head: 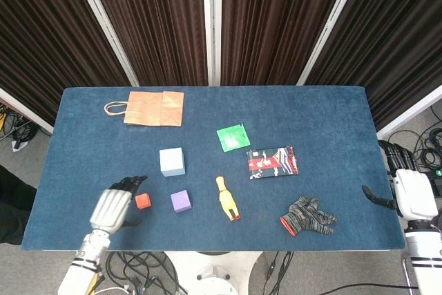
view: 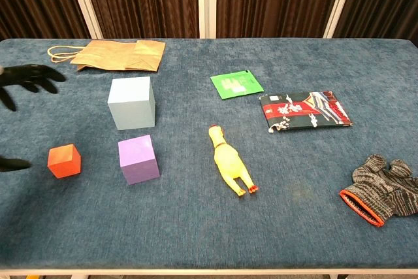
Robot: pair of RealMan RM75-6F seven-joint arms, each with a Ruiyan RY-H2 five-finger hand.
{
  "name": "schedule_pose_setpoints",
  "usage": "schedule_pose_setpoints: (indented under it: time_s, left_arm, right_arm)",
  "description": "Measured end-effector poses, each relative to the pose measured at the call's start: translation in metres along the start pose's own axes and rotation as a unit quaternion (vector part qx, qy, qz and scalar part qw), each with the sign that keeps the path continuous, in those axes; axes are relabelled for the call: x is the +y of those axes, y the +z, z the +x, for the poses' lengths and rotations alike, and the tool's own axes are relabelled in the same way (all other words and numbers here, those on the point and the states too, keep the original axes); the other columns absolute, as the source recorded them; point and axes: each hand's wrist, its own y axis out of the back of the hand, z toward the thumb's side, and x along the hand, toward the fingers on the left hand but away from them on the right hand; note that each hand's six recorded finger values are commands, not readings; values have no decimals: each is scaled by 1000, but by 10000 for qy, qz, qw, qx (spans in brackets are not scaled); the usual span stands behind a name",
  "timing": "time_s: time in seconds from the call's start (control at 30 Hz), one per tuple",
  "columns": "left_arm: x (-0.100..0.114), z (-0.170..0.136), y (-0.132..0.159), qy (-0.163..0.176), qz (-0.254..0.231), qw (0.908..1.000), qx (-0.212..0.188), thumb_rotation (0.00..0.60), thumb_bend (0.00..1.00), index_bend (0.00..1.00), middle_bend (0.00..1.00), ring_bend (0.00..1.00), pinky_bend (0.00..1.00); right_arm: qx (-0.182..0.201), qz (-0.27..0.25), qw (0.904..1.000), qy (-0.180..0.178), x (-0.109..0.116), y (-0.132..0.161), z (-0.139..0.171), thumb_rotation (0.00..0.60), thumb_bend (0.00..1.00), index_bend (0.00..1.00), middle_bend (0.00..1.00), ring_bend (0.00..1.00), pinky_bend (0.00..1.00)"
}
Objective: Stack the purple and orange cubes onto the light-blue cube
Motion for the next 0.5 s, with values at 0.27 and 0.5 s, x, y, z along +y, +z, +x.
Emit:
schedule_pose_setpoints:
  time_s: [0.27, 0.5]
  left_arm:
    - [-13, 17, 40, -45, -33, 9998, -212, 600, 128, 188, 358, 208, 321]
    - [-28, 28, 48, 11, 157, 9996, -224, 600, 132, 188, 376, 208, 321]
  right_arm:
    - [-70, -96, 9999, -94, 7, -4, -2, 600, 159, 20, 70, 0, 0]
    - [-91, -152, 9998, -126, 10, -5, -3, 600, 158, 20, 70, 0, 0]
